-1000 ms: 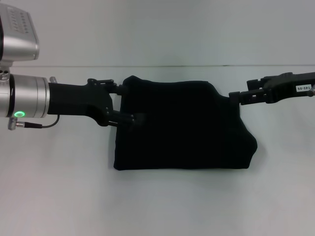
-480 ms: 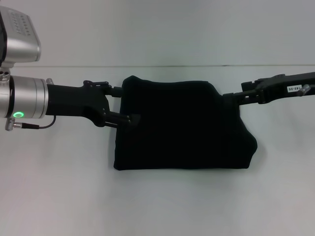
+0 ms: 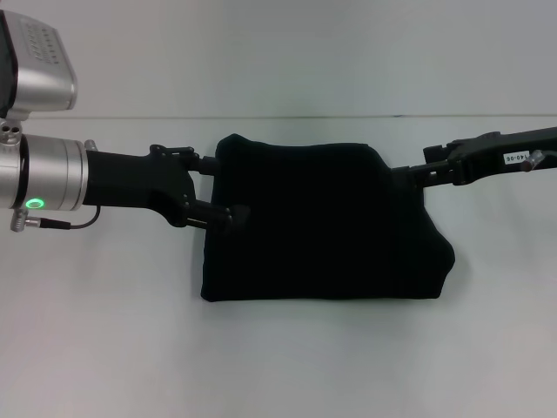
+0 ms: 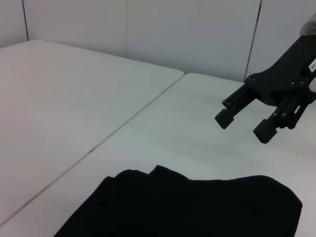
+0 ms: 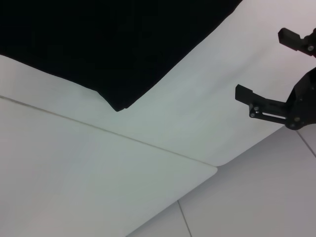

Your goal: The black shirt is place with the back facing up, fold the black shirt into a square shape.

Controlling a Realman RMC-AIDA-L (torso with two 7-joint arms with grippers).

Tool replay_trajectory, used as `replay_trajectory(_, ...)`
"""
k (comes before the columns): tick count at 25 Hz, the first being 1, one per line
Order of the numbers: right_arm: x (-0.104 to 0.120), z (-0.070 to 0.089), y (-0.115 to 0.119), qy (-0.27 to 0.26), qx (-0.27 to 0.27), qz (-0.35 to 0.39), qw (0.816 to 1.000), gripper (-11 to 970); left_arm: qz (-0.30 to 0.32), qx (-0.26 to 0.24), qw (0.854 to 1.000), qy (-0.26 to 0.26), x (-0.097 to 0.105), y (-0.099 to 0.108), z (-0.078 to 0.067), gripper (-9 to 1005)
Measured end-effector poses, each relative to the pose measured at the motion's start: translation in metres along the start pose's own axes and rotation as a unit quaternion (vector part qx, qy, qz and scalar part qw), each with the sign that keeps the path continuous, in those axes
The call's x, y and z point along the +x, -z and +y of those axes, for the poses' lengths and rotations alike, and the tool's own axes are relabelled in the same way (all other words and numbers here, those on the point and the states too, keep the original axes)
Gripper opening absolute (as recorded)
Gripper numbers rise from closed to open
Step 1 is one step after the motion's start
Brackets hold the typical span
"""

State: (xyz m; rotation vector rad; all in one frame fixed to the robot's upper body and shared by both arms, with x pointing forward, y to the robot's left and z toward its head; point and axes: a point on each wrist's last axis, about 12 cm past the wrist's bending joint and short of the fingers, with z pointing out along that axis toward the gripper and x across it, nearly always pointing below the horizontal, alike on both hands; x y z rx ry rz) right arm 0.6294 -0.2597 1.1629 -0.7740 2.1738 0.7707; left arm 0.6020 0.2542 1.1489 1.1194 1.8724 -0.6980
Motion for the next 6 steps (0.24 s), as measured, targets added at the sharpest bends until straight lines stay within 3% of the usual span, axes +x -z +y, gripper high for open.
replay_trajectory(6,0.0000,0.0000,-0.0001,0.000,0.000,0.000,1.000,919,0.000,0.000,1.000,0.000,-0.0003,-0.0002,0.0001,949)
